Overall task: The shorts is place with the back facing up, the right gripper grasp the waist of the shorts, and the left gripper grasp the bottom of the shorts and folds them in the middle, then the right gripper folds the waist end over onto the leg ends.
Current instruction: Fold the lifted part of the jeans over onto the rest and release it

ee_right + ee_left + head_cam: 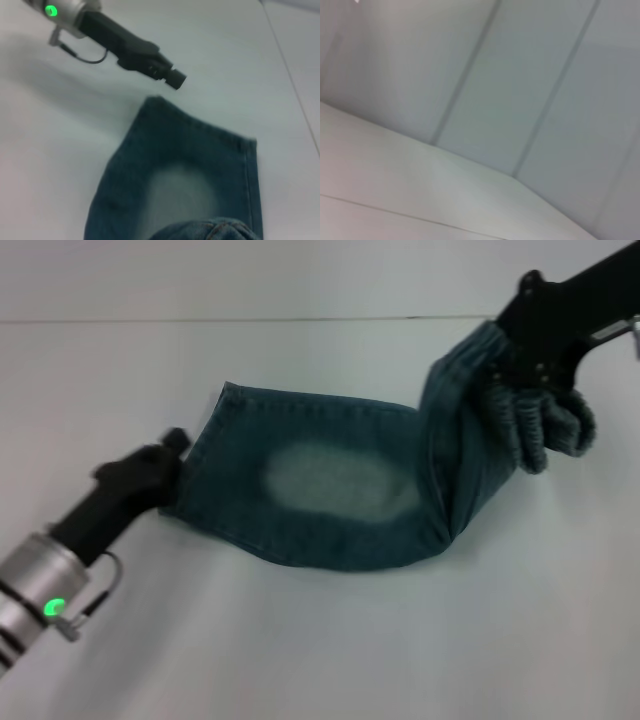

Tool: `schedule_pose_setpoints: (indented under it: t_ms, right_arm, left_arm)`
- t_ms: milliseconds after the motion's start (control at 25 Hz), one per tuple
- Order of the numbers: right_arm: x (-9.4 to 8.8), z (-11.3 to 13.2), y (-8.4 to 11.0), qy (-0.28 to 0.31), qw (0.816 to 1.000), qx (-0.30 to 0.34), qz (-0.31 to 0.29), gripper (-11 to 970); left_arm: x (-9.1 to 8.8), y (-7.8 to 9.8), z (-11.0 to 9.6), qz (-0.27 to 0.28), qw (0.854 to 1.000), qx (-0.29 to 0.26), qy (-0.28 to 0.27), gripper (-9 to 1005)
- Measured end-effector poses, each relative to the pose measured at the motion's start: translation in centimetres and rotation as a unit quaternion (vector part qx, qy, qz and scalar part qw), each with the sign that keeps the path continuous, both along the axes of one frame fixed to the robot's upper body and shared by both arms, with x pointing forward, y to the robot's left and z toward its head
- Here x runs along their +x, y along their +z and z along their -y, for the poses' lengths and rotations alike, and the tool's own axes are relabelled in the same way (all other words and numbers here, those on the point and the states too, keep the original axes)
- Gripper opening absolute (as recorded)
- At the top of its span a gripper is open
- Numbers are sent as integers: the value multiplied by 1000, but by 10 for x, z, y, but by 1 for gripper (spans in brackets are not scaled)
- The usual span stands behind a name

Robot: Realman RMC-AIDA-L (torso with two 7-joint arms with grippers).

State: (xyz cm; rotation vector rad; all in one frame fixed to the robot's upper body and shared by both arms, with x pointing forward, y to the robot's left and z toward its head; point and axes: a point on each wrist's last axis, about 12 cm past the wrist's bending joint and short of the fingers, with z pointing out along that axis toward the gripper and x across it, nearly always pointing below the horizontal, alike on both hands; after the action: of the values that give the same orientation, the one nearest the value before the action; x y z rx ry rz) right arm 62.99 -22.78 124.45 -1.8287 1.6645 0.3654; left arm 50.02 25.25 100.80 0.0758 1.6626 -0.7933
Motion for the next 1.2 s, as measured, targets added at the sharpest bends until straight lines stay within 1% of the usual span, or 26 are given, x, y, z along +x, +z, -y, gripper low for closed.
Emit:
schedule_pose_setpoints:
  t_ms: [120, 240, 360, 480, 800, 920, 1160, 1200]
  right_arm:
    - [0, -20, 0, 38, 999, 3, 2, 62]
    - [-1, -39, -2, 78, 997, 15, 4, 66]
    - [-3, -55, -6, 113, 993, 30, 2, 69]
    - [-3, -70, -14, 136, 990, 43, 4, 73]
    - [-3, -102, -37, 179, 981, 70, 33, 82]
    - [-2, -113, -46, 183, 978, 88, 48, 85]
    - [-1, -141, -66, 199, 976, 48, 77, 92]
    - [-2, -145, -68, 204, 975, 43, 83, 112]
  left_arm:
    - [-10, 2, -20, 11, 1000, -6, 26, 48]
    - [-16, 3, -27, 17, 999, -10, 34, 48]
    - [-17, 4, -30, 22, 999, -9, 35, 48]
    - [-17, 5, -32, 25, 999, -6, 34, 49]
    - [-22, 6, -36, 32, 999, -3, 30, 50]
    - [-25, 5, -37, 30, 999, -2, 31, 50]
    - [-32, 0, -36, 21, 999, -5, 32, 51]
    - [-33, 0, -36, 20, 999, -6, 32, 51]
